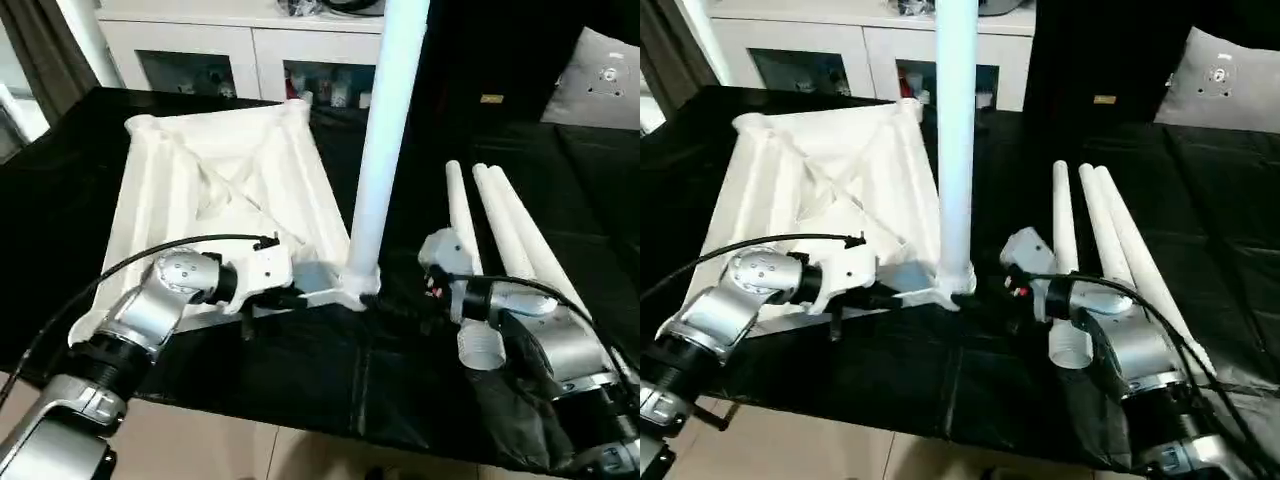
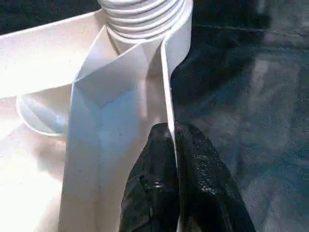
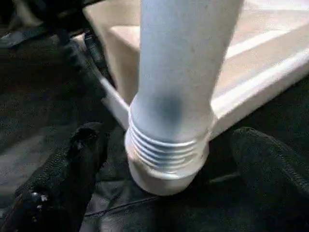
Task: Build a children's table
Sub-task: Rotate leg to tighten
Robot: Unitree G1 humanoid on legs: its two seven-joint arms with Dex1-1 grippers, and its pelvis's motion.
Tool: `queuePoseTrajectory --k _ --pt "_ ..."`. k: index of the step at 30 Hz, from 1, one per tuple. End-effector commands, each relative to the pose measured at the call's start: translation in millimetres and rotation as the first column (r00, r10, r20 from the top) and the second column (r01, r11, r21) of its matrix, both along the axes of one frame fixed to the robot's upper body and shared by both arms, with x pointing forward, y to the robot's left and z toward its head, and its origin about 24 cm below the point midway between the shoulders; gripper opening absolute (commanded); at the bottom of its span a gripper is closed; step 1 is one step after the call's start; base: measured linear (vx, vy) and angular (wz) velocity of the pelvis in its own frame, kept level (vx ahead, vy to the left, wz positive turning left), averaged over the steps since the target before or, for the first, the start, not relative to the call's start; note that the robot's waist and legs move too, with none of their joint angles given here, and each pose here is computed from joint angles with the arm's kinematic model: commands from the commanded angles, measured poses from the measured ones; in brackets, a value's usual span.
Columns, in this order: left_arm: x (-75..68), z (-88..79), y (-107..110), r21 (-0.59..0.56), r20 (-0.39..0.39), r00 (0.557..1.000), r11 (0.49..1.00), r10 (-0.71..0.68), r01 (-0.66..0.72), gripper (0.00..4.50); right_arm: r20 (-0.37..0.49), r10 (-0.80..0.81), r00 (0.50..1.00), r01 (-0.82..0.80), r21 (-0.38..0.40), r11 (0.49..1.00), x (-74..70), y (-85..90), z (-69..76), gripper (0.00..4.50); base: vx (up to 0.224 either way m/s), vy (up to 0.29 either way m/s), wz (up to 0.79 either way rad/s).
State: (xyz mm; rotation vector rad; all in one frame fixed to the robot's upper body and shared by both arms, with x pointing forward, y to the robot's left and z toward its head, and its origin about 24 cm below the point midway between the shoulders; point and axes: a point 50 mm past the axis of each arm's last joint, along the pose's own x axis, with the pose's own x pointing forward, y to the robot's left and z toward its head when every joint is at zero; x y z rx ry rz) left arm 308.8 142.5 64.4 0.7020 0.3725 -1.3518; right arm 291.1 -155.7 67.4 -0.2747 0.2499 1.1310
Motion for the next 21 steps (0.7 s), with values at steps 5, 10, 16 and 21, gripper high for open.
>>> queuePoseTrajectory --k 5,10,16,21 --pt "-14.2 -16.7 -8 0.046 -0.099 0.99 0.994 -0.099 0.104 0.0 -0.007 0.072 0.997 -0.072 0.016 0.997 2.2 9.1 3.8 4.12 0.0 0.0 0.0" --pt "-16.1 -14.9 -11 0.031 -0.107 0.986 0.991 -0.127 0.131 0.0 -0.045 0.08 0.996 -0.079 0.035 0.996 5.8 12.0 -0.1 3.67 0.0 0.0 0.0" --pt "-18.2 -16.8 -11 0.023 -0.129 0.983 0.991 -0.127 0.131 0.0 -0.096 0.1 0.99 -0.093 0.07 0.993 4.0 12.2 -2.9 3.15 0.0 0.0 0.0" --pt "-20.0 -19.4 -9 0.021 -0.145 0.982 0.992 -0.119 0.123 0.0 -0.129 0.113 0.985 -0.105 0.071 0.992 0.6 13.4 -9.0 2.75 0.0 0.0 0.0"
